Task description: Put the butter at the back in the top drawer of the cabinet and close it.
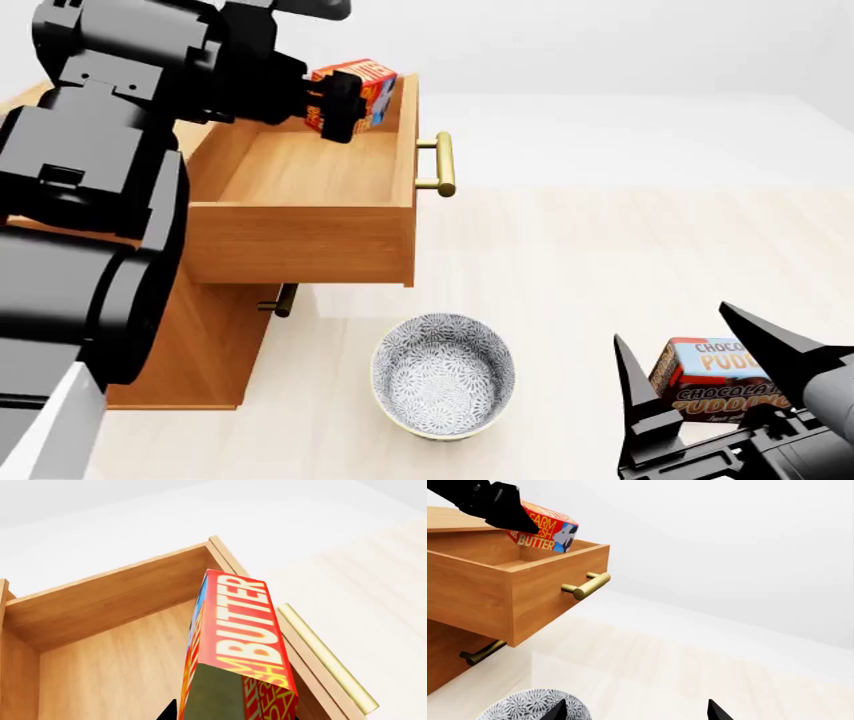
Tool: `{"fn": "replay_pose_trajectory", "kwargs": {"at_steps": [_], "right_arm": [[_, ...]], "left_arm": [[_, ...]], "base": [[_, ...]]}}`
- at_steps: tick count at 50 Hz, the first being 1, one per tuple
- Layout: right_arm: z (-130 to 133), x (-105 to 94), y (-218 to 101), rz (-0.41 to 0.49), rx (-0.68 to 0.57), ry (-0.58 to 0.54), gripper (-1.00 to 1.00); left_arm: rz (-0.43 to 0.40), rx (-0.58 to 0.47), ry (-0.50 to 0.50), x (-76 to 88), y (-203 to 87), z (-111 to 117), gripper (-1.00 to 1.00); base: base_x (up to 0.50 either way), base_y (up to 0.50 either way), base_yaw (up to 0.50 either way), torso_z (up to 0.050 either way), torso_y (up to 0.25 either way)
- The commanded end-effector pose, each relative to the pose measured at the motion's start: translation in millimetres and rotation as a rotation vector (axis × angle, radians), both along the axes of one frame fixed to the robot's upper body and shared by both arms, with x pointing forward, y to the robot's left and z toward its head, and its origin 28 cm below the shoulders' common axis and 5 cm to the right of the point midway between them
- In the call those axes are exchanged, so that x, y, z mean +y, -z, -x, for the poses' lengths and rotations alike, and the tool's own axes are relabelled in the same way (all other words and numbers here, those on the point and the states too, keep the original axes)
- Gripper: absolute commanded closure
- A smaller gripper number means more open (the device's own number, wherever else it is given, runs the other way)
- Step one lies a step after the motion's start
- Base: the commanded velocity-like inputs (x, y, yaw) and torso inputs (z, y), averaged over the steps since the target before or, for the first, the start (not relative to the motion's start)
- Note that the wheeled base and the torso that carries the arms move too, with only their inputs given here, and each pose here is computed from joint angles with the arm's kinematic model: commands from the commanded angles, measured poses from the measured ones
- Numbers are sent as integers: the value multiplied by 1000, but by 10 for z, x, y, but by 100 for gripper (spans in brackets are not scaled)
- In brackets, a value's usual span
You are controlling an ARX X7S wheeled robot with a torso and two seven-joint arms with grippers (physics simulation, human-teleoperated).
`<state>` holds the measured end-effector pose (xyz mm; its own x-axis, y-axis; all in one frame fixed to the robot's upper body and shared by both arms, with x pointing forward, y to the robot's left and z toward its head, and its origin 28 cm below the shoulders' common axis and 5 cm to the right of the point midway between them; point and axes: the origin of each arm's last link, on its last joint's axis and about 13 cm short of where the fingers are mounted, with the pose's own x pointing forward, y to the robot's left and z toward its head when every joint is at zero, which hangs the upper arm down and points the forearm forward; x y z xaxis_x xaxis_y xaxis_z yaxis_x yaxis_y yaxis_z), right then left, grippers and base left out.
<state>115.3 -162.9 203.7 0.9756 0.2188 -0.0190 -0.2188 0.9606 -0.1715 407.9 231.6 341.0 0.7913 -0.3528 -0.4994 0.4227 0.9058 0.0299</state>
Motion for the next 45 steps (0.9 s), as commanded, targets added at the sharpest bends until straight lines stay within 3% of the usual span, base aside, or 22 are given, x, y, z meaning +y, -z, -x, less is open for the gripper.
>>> {"fn": "replay_pose_trajectory", "kwargs": {"at_steps": [1, 45], "right_arm": [[3, 4, -5, -1, -3, 2, -100], [10, 2, 14, -6, -11, 10, -100]], "left_arm": [[53, 0, 14, -41, 16, -5, 100], [72, 50, 1, -98, 313, -48, 100]], "base": [[0, 0, 0, 0, 0], [0, 0, 0, 0, 1]]}}
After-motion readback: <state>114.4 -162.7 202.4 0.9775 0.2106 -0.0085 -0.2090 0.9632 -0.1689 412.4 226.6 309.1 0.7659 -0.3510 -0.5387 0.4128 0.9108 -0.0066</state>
